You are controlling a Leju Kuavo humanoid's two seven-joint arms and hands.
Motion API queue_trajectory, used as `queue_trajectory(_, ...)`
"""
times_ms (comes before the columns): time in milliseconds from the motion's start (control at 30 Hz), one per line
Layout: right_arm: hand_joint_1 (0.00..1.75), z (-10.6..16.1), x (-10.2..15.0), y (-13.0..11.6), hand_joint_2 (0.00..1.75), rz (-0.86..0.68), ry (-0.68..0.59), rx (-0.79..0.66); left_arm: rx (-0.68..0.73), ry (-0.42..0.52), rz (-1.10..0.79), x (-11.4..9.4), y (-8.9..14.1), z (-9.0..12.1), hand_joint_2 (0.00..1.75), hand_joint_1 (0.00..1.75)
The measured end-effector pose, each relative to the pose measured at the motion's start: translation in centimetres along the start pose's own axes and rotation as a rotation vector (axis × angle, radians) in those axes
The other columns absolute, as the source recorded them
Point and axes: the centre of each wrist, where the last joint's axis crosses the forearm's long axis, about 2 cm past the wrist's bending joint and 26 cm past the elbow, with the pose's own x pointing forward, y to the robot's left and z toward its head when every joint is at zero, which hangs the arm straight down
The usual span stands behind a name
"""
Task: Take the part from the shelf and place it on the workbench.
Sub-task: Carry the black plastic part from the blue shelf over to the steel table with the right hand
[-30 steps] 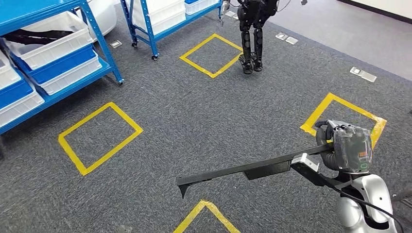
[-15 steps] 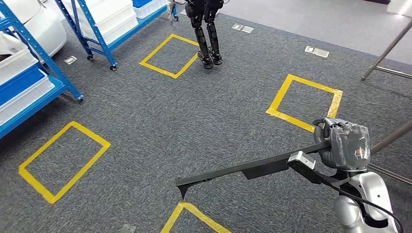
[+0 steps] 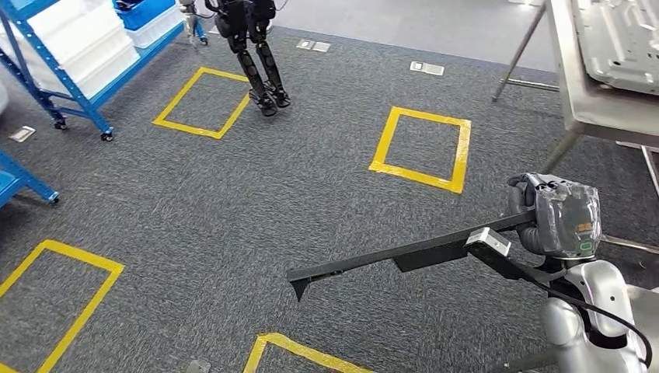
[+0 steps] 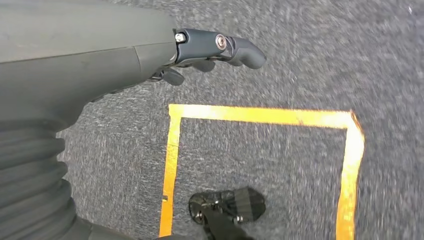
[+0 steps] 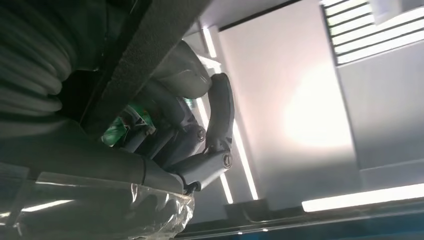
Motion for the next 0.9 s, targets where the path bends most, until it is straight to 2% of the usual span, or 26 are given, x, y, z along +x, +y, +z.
queue_trajectory(900, 1.75, -1.4, 0.1, 0.6, 1.75, 0.016, -0.023, 0.012, 0.009, -0.001, 0.006, -0.4, -0.1, 0.2, 1.75, 0.0)
